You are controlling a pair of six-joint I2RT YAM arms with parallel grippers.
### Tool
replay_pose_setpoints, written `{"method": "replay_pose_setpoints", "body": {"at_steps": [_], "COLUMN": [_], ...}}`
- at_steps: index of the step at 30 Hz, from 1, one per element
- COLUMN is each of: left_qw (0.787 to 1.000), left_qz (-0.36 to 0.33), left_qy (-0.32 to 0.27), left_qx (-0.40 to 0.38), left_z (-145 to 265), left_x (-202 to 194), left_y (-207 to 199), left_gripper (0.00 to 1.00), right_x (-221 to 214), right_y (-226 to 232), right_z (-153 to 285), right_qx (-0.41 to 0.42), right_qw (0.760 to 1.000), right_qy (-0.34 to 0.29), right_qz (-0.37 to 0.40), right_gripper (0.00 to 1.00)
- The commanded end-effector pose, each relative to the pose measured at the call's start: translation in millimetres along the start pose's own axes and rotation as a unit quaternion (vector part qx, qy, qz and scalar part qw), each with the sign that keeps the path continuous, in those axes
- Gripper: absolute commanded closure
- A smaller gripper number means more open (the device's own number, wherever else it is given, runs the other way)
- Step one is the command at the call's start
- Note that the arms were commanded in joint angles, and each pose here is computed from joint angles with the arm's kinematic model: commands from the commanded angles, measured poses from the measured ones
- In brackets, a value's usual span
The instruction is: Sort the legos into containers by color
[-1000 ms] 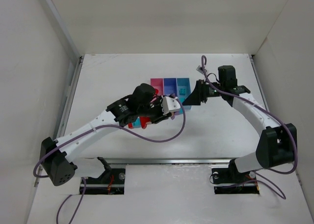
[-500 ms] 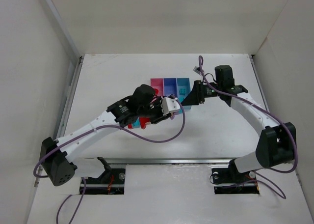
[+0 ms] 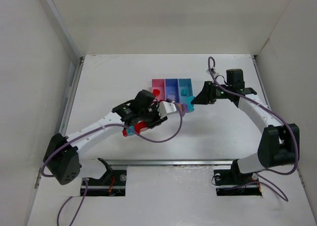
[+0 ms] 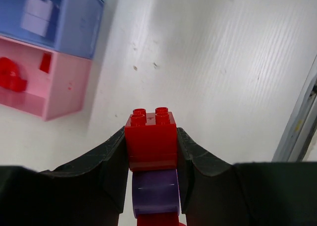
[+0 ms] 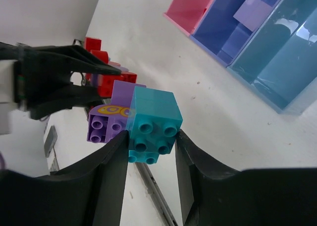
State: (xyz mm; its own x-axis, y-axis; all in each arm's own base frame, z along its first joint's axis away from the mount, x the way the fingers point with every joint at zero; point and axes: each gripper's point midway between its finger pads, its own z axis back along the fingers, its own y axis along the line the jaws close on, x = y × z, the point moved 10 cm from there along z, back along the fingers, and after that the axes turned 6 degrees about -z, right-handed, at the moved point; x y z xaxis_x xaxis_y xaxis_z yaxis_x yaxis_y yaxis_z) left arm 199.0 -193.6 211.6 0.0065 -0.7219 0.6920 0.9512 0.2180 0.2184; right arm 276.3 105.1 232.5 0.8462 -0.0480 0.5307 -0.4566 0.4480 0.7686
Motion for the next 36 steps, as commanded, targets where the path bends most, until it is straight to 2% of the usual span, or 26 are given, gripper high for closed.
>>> {"method": "replay_pose_setpoints", "body": {"at_steps": [1, 4, 8, 12, 16, 17, 20, 25, 27, 31, 34, 36], "left_qw": [0.999, 0.996, 0.995, 0.994, 0.993, 0.993, 0.993, 0.996, 0.994, 0.989, 0.989, 0.991], "left_qz": [-0.021, -0.054, -0.072, -0.079, -0.077, -0.077, -0.075, -0.076, -0.088, -0.062, -0.038, -0.024], "left_qy": [0.030, 0.056, 0.043, 0.036, 0.033, 0.033, 0.038, -0.005, -0.056, -0.134, -0.141, -0.125], "left_qx": [-0.020, -0.032, -0.052, -0.067, -0.079, -0.079, -0.083, -0.050, -0.026, 0.009, -0.010, -0.026], "left_z": [-17, -27, -35, -39, -39, -38, -33, -12, 2, 18, 14, 5], "left_x": [-21, -43, -58, -60, -60, -58, -51, -16, 12, 59, 89, 93], "left_y": [-5, -11, -18, -21, -23, -22, -19, -2, 8, 24, 25, 24], "left_gripper": [1.00, 1.00, 1.00, 0.91, 0.47, 0.26, 0.00, 0.00, 0.00, 0.00, 0.00, 0.00], "right_x": [4, 4, 6, 4, 2, 5, 6, 8, 10, 11, 16, 17], "right_y": [8, 7, 10, 9, 11, 11, 16, 24, 26, 45, 53, 54], "right_z": [4, 4, 6, 6, 8, 9, 11, 11, 8, -7, -13, -18], "right_qx": [0.003, -0.006, -0.015, -0.017, -0.023, -0.027, -0.027, -0.020, -0.025, -0.016, -0.010, -0.015], "right_qw": [0.999, 0.999, 0.999, 0.999, 0.999, 0.999, 0.999, 0.998, 0.998, 0.998, 0.998, 0.998], "right_qy": [-0.011, -0.014, -0.020, -0.014, -0.013, -0.017, -0.019, -0.028, -0.033, -0.035, -0.050, -0.050], "right_qz": [0.034, 0.034, 0.038, 0.034, 0.033, 0.037, 0.041, 0.046, 0.039, 0.047, 0.041, 0.038], "right_gripper": [1.00, 1.00, 1.00, 1.00, 1.00, 1.00, 1.00, 1.00, 1.00, 1.00, 1.00, 1.00]}}
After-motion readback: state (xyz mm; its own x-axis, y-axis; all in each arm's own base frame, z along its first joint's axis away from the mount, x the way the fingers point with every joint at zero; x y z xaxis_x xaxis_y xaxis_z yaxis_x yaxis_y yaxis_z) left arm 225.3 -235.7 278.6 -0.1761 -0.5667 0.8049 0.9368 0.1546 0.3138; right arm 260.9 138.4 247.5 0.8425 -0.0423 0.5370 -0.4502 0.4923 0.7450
